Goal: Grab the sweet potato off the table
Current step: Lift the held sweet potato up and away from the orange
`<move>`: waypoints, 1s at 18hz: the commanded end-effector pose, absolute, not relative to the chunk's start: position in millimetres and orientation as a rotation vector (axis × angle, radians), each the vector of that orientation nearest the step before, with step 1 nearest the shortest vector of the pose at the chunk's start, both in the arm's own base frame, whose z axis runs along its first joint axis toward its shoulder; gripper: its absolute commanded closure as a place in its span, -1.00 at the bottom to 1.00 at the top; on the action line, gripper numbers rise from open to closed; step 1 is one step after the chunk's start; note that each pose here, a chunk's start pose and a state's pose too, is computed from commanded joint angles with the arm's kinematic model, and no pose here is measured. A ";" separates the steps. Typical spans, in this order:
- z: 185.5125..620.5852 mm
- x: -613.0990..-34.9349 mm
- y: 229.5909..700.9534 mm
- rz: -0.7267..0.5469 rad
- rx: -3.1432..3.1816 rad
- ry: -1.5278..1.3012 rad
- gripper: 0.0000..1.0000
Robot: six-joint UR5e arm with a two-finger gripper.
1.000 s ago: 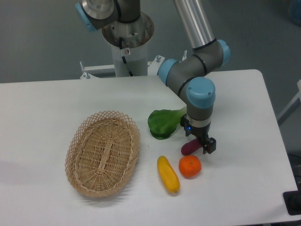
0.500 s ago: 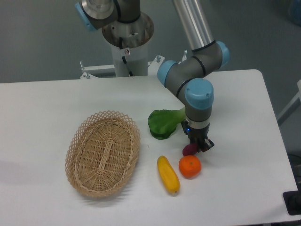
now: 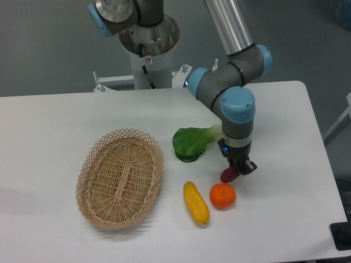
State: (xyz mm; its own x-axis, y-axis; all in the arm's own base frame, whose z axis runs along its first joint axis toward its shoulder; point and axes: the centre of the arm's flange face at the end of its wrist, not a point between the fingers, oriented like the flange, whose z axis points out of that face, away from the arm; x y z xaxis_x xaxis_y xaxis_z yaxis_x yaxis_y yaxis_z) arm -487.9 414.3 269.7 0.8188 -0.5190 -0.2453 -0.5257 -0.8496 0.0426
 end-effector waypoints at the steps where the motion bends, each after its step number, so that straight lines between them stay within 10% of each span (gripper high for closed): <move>1: 289.1 -499.5 407.6 0.375 -2.981 0.832 0.53; 9: 420.0 -565.5 401.4 0.324 -2.931 0.732 0.53; 18: 440.6 -592.2 371.4 0.347 -2.829 0.619 0.53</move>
State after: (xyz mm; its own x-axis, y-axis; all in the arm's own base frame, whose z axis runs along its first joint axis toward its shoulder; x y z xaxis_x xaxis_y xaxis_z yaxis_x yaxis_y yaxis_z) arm -592.2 371.4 440.6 0.8832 -0.3800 -0.2750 -0.4330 -0.8859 -0.1664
